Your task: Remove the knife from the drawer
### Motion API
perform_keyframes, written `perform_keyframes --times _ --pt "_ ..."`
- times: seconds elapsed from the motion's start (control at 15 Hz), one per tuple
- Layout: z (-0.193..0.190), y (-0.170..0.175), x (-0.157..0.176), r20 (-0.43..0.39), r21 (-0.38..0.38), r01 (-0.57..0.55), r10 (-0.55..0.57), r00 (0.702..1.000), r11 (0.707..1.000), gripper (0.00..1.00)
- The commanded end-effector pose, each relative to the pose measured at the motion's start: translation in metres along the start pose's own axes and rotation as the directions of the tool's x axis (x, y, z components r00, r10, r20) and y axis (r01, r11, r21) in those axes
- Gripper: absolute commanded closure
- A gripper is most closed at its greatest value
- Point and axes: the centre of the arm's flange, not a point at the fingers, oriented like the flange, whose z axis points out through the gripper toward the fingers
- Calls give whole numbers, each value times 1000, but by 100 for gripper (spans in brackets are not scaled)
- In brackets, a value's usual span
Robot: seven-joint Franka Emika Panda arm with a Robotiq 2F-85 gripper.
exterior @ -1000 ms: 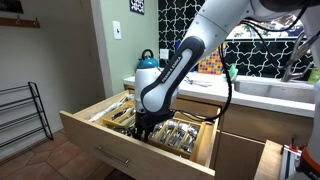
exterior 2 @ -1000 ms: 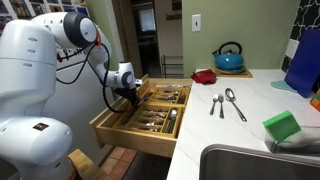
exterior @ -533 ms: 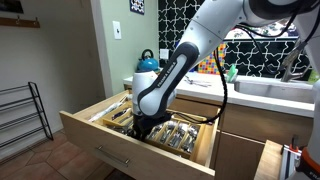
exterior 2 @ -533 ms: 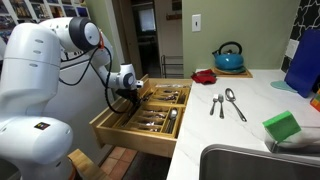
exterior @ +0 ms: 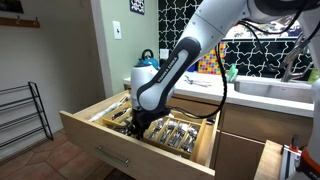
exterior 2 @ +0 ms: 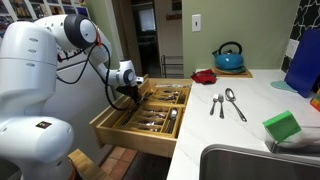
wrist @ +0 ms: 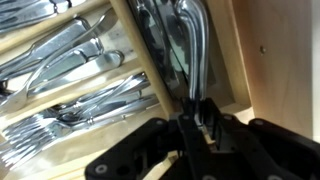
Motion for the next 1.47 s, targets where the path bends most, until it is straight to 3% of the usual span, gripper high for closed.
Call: perform_keyframes --times 0.0,0.2,0.53,0.8,1.13,1.2,1.4 --pt "-62 2 -6 -25 -56 52 -53 998 997 95" --pt "-100 10 0 11 -108 130 -129 992 986 95" --pt "-149 47 18 87 -249 264 -250 964 932 95" --pt "-169 96 40 103 -340 260 -238 966 904 95" --pt "-167 152 49 80 -451 173 -153 985 876 95" --pt "-167 141 53 83 -410 198 -180 980 890 82" --pt "-167 153 56 77 -427 179 -162 984 887 82"
